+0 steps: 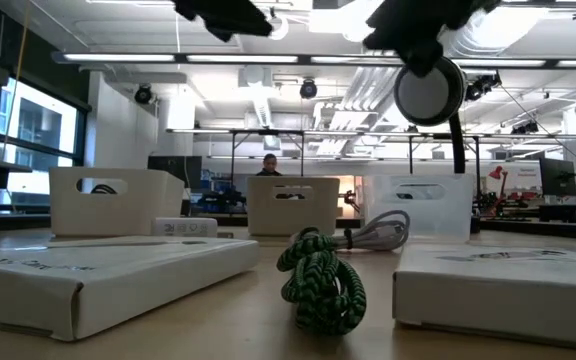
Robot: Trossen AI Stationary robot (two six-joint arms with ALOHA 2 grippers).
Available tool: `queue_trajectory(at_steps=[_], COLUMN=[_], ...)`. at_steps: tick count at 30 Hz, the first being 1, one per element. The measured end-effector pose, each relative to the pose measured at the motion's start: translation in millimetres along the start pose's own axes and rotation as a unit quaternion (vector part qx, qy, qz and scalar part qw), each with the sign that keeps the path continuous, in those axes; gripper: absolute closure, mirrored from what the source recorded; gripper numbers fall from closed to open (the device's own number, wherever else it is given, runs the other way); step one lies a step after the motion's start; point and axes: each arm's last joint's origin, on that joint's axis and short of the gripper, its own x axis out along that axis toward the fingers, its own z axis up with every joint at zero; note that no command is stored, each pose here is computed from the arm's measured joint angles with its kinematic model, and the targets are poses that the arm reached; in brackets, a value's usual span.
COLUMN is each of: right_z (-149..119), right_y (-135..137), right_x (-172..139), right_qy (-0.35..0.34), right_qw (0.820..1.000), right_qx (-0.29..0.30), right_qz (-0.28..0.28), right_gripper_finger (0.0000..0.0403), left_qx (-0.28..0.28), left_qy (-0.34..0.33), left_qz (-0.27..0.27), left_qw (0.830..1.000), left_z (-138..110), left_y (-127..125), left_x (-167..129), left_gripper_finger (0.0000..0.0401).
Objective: Pick and place items into bin
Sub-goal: Put the gray USB cable into the white bin
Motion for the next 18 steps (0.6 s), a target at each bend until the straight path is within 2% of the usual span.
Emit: queue_trajectory(at_steps=[7,12,18], right_z=[14.2,20.6,26.6], right_y=[3.6,5.3,5.9], right_x=[-40.7,-66.5,-94.9], right_qy=[-0.05,-0.079,-0.115], right_qw=[0.999,0.996,0.991], right_qx=[-0.002,0.003,0.009], right_qz=[0.007,0.029,0.06], right_gripper_finger=[0.0281,0.0281,0.0281], left_qx=[-0.012,-0.012,-0.014], left_qy=[-0.009,-0.009,-0.04], left_qz=[-0.02,-0.03,-0.024], left_qw=[1.0,0.999,0.999], left_z=[-9.4,-15.7,-15.6], left_y=[-8.2,-11.7,-13.0], left_x=[47.2,64.4,78.2], left_gripper_finger=[0.0284,0.0284,0.0284])
